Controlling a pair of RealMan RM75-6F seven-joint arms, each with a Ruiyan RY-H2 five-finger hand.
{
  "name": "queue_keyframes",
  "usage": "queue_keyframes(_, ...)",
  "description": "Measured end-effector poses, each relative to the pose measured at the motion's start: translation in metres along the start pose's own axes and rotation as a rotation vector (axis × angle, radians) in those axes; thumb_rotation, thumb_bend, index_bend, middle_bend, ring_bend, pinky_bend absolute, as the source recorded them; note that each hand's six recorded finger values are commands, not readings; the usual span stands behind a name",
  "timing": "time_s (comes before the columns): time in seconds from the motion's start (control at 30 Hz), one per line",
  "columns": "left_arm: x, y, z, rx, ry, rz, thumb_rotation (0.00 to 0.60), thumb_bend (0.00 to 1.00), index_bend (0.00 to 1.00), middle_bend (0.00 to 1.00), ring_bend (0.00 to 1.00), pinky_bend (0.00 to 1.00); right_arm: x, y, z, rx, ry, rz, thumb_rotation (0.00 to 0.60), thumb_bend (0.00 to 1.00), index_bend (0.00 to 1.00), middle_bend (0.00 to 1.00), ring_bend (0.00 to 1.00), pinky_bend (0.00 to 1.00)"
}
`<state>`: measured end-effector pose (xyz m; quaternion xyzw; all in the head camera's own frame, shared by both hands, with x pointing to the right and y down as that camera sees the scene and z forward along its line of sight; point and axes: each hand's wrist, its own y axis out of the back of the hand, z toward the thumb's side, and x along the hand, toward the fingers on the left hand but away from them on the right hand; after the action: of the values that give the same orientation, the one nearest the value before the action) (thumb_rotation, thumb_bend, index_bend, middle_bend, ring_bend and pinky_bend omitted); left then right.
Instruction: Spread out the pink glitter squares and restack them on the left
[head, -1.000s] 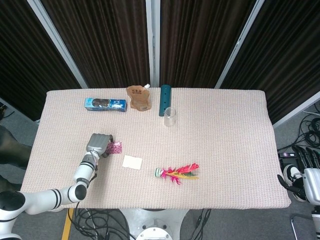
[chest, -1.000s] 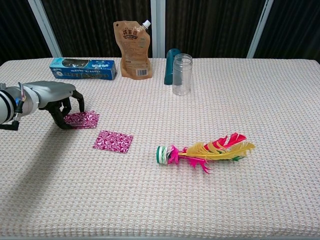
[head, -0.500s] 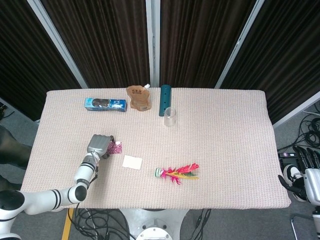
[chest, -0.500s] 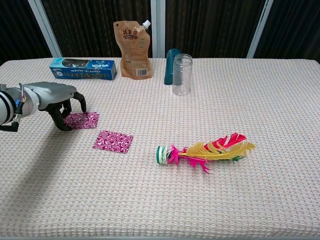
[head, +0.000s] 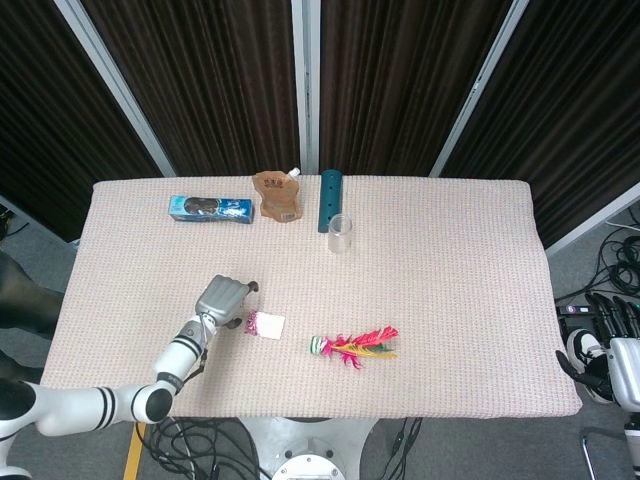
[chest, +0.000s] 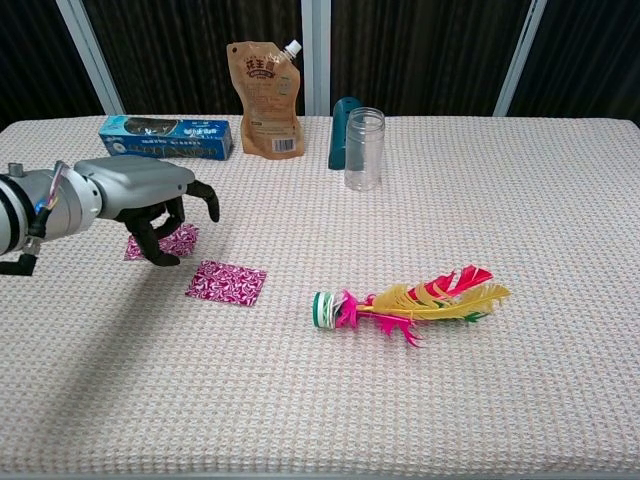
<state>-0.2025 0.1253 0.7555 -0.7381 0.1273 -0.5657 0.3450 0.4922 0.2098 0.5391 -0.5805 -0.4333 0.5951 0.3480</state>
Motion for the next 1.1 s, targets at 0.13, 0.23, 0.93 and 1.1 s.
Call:
queue_keyframes(0.13,0.004,-0.009,0.008,0.013,-0.013,-0.021,0.600,0.30,0.32,0.87,0.91,0.87,0.000,-0.001,-0.002,0.001,-0.007,0.005,0.378,0.19,0.08,0.08,0.00,0.00)
queue_keyframes(0.23,0.004,-0.014,0.013,0.011,-0.019,-0.036,0.600,0.30,0.32,0.87,0.91,0.87,-0.001,-0.001,-0.001,0.000,-0.007,0.006,0.379,0.19,0.08,0.08,0.00,0.00)
queue_keyframes(0.93,0.001,-0.028,0.034,0.011,-0.036,-0.056,0.600,0.30,0.32,0.88,0.91,0.87,-0.002,-0.004,-0.003,0.000,-0.013,0.014,0.376,0.19,0.08,0.08,0.00,0.00)
queue_keyframes(1.1,0.002,-0.030,0.035,0.006,-0.036,-0.062,0.600,0.30,0.33,0.88,0.91,0.87,-0.003,-0.004,-0.003,0.001,-0.013,0.015,0.377,0.19,0.08,0.08,0.00,0.00)
